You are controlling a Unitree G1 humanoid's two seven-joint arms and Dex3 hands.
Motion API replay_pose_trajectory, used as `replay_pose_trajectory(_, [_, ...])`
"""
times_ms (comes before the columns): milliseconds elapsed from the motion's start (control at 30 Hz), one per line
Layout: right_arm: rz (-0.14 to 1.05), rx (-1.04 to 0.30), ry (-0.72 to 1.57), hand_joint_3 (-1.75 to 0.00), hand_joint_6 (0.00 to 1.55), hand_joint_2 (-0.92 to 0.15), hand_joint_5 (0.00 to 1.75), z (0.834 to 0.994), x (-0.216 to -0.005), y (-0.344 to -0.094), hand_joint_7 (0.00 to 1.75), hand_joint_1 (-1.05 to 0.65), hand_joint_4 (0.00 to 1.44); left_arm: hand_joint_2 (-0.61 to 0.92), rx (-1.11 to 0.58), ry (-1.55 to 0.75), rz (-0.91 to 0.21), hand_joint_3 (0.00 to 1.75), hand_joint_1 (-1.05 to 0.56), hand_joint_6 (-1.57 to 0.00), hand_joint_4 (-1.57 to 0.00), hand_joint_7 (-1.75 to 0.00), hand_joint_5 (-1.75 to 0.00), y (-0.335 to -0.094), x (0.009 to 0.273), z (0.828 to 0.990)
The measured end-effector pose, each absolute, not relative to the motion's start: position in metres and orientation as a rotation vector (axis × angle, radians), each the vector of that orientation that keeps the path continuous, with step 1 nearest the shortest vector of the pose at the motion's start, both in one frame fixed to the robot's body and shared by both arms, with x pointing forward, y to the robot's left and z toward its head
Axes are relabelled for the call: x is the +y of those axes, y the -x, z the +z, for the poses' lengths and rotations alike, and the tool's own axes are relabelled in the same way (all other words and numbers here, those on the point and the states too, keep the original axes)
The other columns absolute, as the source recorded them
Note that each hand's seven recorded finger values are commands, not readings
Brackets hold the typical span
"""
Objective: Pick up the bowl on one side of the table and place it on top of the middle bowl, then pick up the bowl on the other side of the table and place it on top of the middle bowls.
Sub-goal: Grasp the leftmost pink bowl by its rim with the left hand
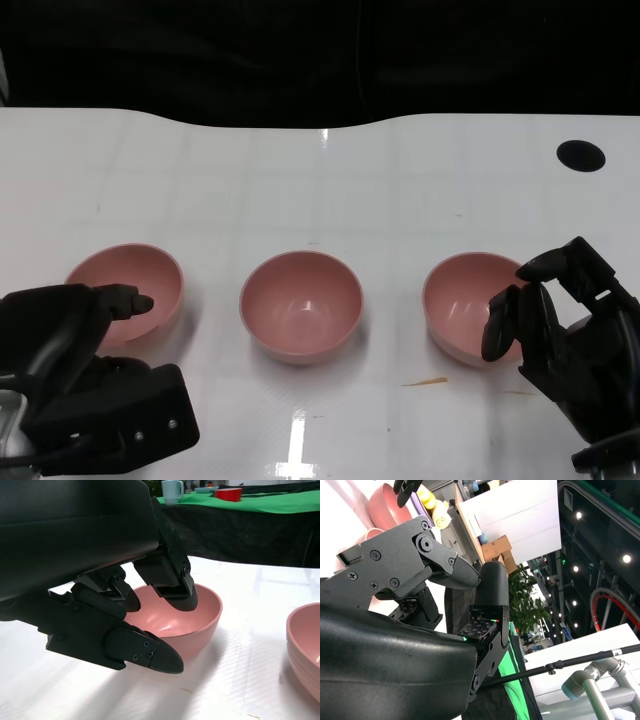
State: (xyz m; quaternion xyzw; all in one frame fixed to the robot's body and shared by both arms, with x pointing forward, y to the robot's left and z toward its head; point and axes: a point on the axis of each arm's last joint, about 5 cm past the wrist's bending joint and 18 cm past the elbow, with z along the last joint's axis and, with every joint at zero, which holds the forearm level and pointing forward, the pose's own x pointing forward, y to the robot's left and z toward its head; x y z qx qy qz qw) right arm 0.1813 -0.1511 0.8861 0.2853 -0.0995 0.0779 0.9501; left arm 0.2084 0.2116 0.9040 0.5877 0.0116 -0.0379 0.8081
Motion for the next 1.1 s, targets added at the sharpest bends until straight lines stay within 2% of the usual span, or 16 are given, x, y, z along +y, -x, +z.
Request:
replay_pose_trajectory(600, [0.168,-0.205,-0.586,-1.08,0.76,-0.6,1.75,0.886,-0.148,-0.181,1.45,-0.1,0.87,0.92,0.054,-1.258,-0.167,0.04,-0.6,-0.81,-0.77,0.0,0.0,-0.229,0.213,0.905])
replay_pose_trajectory(1100, [0.185,-0.229,-0.586,-1.09,0.78,-0.59,1.75,0.891,-0.147,-0.18,1.41,-0.1,0.86,0.92,0.111,-1.224,-0.24,0.04,-0.6,-0.82,-0.81,0.0,-0.01,-0.244,0.217,0.889])
